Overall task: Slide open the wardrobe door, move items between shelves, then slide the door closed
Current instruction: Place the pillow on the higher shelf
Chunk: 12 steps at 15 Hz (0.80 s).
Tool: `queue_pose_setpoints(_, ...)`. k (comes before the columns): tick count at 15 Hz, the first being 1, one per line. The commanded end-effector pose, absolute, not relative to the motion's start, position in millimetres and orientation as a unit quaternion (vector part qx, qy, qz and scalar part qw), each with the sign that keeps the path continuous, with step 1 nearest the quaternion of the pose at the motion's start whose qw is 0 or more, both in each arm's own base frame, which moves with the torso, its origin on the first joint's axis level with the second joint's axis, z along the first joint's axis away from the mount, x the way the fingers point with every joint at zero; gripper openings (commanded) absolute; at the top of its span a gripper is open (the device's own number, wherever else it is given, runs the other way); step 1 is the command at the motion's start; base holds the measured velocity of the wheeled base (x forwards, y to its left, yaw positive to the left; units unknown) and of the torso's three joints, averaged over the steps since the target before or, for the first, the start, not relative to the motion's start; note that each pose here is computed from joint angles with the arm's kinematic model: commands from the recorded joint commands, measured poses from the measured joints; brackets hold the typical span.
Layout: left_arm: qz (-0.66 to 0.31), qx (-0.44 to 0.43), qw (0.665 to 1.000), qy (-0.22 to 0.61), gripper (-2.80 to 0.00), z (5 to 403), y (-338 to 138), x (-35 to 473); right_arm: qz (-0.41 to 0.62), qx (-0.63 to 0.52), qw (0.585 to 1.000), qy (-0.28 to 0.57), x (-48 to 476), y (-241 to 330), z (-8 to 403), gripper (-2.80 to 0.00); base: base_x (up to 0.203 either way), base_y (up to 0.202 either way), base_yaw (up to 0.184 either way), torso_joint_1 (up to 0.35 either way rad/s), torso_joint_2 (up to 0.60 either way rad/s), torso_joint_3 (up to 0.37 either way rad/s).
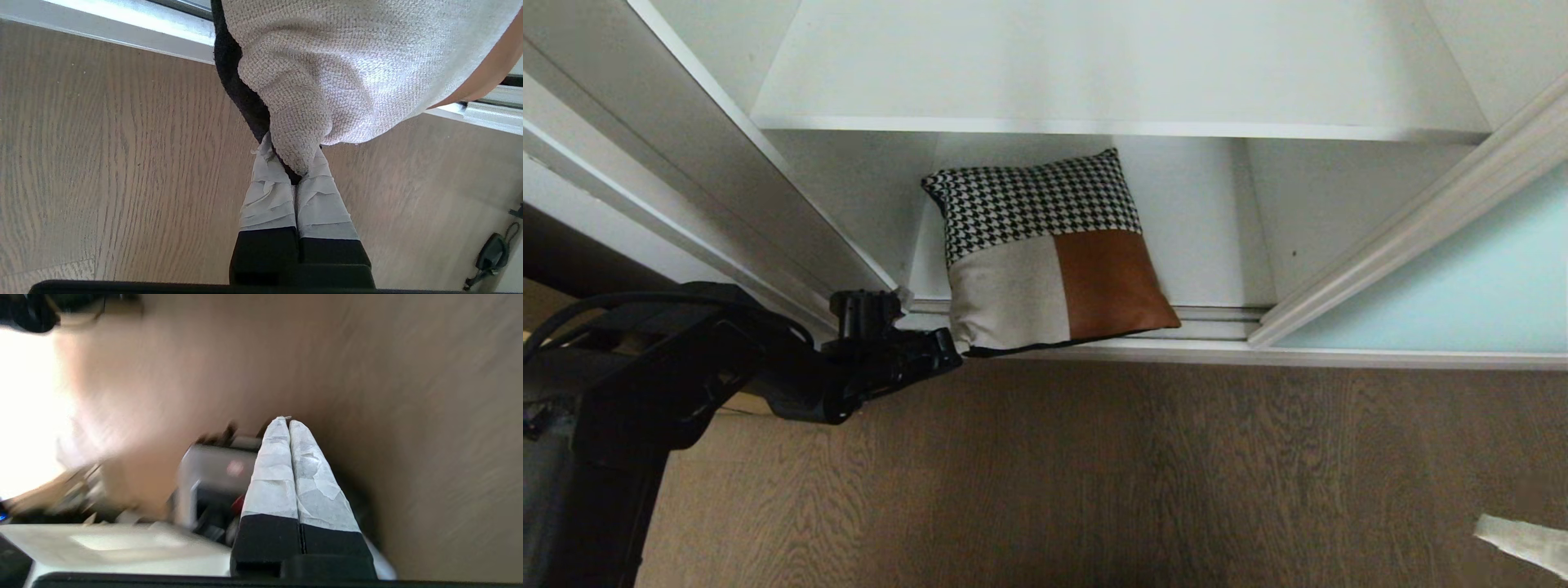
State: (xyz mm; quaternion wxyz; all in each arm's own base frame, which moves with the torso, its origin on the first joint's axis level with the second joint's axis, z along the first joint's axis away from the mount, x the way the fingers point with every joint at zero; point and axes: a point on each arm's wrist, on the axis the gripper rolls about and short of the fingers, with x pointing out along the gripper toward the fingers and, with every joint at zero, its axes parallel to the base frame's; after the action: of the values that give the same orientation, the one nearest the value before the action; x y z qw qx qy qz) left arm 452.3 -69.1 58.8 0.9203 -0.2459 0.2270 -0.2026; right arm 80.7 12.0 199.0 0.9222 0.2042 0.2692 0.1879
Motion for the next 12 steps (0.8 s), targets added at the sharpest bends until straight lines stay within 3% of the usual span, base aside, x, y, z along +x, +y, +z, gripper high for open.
queue_pose_setpoints(1,-0.203,-0.247,0.919,0.23,-2.8,55.8,-69.1,451.6,0.201,0.235,0.874,0.374,136.5,16.0,174.5,-2.8,0.0,0.0,0.0,0.0,0.0,0.0)
queue_pose_setpoints(7,-0.207,-0.246,0.921,0.221,-2.8,53.7,-70.2,449.0,0.279,0.224,0.837,0.414,202.9,47.3,134.1,-2.8,0.0,0.0,0.0,0.0,0.0,0.0)
queue_pose_setpoints(12,-0.207,-0.245,0.921,0.221,-2.8,52.8,-70.2,448.9,0.277,0.224,0.816,0.455,241.1,62.9,93.1,-2.8,0.0,0.0,0.0,0.0,0.0,0.0)
